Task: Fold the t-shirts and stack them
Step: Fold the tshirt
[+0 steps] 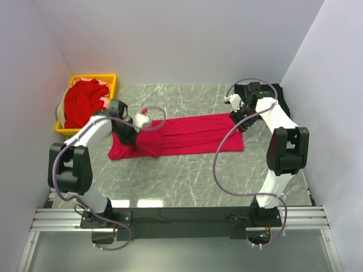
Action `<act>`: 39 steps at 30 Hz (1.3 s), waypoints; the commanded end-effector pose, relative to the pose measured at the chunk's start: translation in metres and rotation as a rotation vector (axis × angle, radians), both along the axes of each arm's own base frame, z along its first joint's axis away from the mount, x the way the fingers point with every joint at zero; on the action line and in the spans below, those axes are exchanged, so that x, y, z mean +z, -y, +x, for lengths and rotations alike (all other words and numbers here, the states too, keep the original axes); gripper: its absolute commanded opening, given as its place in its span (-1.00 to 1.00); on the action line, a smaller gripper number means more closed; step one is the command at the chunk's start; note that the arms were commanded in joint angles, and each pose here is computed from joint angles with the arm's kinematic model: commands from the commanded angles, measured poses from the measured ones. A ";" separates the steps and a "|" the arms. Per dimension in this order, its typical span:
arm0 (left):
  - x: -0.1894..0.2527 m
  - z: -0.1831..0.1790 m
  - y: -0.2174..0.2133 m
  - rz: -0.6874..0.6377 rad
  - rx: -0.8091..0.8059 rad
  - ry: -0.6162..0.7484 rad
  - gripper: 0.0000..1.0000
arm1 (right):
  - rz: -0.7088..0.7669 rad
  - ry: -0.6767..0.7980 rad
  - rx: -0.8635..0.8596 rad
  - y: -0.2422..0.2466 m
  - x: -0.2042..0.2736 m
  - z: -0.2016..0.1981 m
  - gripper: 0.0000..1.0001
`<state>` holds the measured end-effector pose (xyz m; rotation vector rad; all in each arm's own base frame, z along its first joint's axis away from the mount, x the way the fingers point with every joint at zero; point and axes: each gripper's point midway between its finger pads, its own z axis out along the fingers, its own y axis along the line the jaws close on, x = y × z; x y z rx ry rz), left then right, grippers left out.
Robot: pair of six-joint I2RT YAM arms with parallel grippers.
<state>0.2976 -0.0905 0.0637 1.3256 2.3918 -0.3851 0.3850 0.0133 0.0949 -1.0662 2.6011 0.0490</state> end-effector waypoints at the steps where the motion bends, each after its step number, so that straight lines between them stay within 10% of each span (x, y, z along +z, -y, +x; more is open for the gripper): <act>1: 0.031 0.033 -0.002 -0.079 0.046 0.023 -0.99 | -0.006 0.033 -0.006 0.005 0.013 0.012 0.07; 19: 0.015 0.174 -0.014 -0.077 0.224 0.180 -0.99 | 0.002 0.009 -0.006 0.003 0.000 0.017 0.11; 21: 0.011 0.183 -0.018 -0.069 0.250 0.200 -0.70 | 0.001 0.011 -0.010 0.004 0.000 0.018 0.12; 27: 0.047 0.192 -0.022 -0.188 0.321 0.270 -0.21 | 0.023 0.010 -0.017 -0.001 0.002 0.017 0.15; 39: 0.040 0.112 -0.005 -0.264 0.363 0.095 -0.28 | 0.114 -0.079 -0.045 -0.023 -0.004 0.003 0.04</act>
